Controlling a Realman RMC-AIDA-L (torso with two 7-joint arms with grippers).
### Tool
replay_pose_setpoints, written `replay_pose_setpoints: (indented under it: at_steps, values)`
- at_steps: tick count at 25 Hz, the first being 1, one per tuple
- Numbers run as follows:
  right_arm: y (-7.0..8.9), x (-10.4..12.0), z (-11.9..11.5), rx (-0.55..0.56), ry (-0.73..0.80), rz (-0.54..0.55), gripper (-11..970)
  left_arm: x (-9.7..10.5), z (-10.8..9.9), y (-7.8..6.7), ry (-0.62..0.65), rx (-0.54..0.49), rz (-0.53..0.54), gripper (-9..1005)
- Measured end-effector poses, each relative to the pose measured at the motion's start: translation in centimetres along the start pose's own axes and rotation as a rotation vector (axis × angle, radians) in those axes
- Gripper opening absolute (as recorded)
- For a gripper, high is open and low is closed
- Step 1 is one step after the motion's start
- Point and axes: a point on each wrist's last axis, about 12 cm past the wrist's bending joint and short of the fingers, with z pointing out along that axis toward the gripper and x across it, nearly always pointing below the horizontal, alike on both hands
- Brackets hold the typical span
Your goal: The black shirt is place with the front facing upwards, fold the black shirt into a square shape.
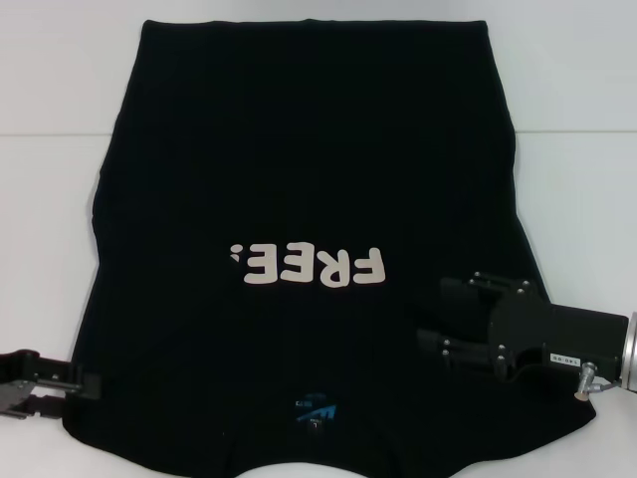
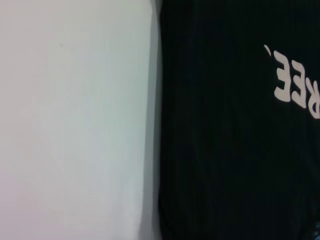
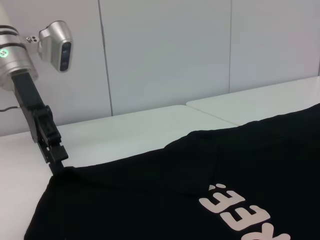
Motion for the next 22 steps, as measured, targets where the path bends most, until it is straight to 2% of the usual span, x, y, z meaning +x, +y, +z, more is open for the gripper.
replay_pose_setpoints:
  at_steps: [6, 14, 22]
  values:
    - [0.1, 0.0, 0.0, -0.005, -0.003, -0.001, 788, -0.3, 0.2, -0.2, 0.001, -0.023, 0.019, 736]
    - [0.1, 0.0, 0.0, -0.006, -0.004, 0.000, 787, -0.5, -1.2, 0.2, -0.029, -0.061, 0.023, 736]
    - [0.0, -0.1, 0.0, -0.006, -0.004, -0.004, 785, -0.1, -0.3, 0.1, -0.008, -0.066, 0.030, 735]
